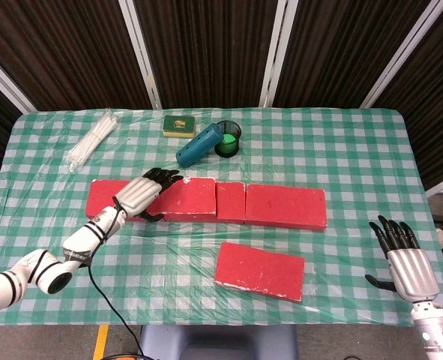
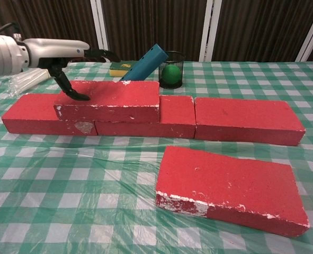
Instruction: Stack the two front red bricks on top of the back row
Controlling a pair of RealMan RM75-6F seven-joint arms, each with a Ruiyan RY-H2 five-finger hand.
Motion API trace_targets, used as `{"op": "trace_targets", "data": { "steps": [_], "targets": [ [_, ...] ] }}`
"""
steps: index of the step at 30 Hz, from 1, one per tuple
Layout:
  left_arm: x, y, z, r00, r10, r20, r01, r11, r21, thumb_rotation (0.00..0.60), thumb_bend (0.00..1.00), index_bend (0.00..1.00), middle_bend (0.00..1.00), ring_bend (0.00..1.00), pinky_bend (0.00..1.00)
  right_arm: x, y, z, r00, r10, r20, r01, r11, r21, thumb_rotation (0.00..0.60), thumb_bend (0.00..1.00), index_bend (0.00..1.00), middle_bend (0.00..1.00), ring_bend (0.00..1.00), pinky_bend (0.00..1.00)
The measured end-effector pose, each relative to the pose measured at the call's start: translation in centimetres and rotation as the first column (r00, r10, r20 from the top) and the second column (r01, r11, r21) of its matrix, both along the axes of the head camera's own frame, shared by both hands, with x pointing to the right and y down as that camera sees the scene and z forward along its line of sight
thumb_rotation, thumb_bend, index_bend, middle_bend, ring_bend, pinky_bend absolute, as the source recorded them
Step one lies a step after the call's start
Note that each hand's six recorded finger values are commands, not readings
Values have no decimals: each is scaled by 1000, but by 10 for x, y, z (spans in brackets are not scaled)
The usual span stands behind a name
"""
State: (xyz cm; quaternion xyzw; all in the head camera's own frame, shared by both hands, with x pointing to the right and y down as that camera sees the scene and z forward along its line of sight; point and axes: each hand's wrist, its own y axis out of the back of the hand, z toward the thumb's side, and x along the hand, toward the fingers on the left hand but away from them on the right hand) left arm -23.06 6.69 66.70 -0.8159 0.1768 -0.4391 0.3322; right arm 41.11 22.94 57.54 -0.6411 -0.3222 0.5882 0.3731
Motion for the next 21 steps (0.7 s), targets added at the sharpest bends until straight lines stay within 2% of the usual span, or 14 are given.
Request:
{"op": "trace_targets", "data": {
  "steps": [2,5,8,10,13,18,21],
  "targets": [
    [-13,9,-9,1000,-4,-10,4,999,35,600,275,0,0,0,17,-4,2,1,1000,-7,31,7,1000,-6,600,171,0,0,0,0],
    [-46,37,-20,1000,-30,-5,30,996,79,600,278,0,0,0,13,-12,5,3,994,-2,108,5,1000,-27,600,171,0,0,0,0],
    [-88,73,-27,996,-87,13,85,990,112,600,284,0,0,0,13,-26,8,7,976,7,216,6,998,-61,600,171,0,0,0,0],
    [-118,102,-32,990,-139,28,134,983,129,600,288,0,0,0,12,-43,12,10,953,6,302,24,995,-96,600,171,0,0,0,0],
    [-154,139,-37,979,-197,60,185,970,156,600,296,0,0,0,12,-67,18,16,926,-4,377,65,986,-150,600,165,0,0,0,0],
    [-180,168,-39,972,-219,80,200,960,198,600,300,0,0,0,12,-106,29,32,912,-5,411,119,960,-252,600,158,0,0,0,0],
    [-186,173,-37,971,-228,73,210,959,192,600,301,0,0,0,12,-126,33,42,910,-3,415,126,955,-268,600,158,0,0,0,0]
  ]
}}
